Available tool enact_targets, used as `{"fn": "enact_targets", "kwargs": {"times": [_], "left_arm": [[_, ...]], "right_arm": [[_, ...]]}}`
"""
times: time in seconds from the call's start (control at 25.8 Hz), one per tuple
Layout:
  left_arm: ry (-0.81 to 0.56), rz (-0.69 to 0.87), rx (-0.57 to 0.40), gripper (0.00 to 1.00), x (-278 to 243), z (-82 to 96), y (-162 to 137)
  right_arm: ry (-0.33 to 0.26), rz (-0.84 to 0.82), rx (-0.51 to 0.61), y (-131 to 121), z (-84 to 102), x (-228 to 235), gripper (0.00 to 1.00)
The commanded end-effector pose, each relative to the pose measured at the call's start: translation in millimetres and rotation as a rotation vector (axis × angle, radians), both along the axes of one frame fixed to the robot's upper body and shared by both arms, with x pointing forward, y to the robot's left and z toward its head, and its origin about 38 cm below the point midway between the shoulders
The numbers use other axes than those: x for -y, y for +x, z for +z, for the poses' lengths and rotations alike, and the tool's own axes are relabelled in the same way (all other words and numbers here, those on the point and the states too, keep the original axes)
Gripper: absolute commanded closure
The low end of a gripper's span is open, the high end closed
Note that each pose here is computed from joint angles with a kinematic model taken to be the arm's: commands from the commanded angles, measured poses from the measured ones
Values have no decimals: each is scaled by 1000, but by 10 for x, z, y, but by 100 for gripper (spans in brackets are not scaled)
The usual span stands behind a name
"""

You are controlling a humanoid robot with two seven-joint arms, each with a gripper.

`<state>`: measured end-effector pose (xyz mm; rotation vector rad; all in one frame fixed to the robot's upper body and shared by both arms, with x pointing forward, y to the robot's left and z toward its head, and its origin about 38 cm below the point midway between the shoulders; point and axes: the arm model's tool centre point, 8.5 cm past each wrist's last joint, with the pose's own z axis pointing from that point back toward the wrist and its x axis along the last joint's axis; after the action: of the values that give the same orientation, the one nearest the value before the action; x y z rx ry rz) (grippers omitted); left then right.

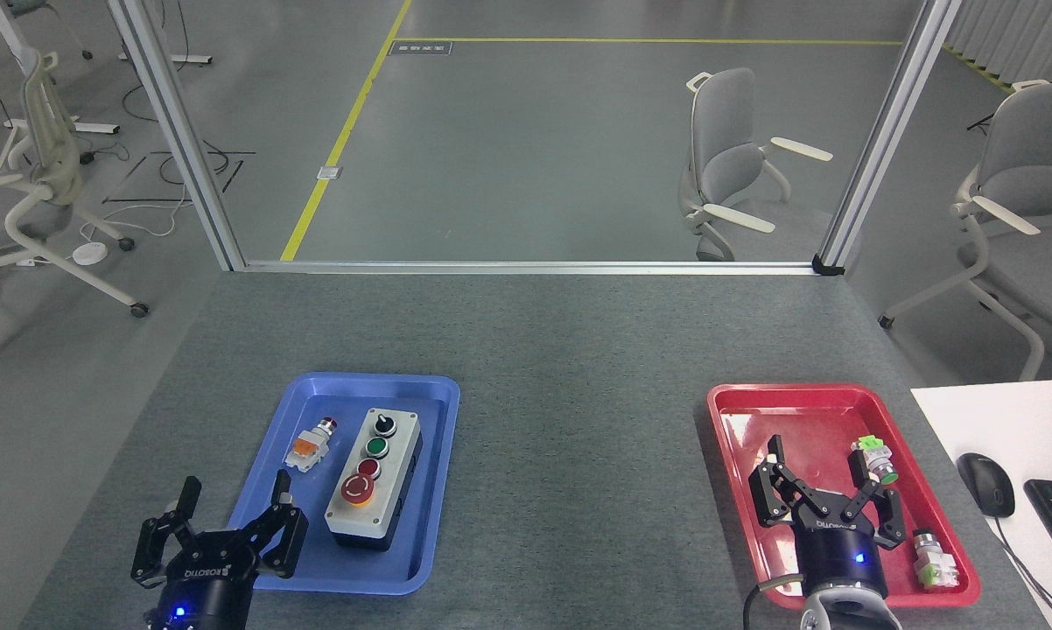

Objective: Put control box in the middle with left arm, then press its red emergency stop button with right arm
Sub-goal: 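Move the open left gripper toward the grey control box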

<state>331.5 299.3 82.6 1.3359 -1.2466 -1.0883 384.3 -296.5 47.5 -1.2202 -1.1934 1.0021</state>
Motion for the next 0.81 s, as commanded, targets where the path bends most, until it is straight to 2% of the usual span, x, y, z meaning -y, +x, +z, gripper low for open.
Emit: {"fn": "enact_targets", "kwargs": {"times": [0.0, 0.12, 0.47, 0.78], "left_arm": [[1, -1, 7, 1, 0, 13, 0], [-9, 7, 50, 1, -13, 48, -8], [-35, -19, 80, 1, 63, 96, -48], [-16, -75, 7, 1, 378, -167, -184]], "right_arm": [[0, 0, 0, 0, 0, 0, 1], [2, 2, 0, 1, -2, -11, 1], [1, 11, 1, 1, 1, -11, 1], [2, 9, 4, 2, 6, -15, 1]]}}
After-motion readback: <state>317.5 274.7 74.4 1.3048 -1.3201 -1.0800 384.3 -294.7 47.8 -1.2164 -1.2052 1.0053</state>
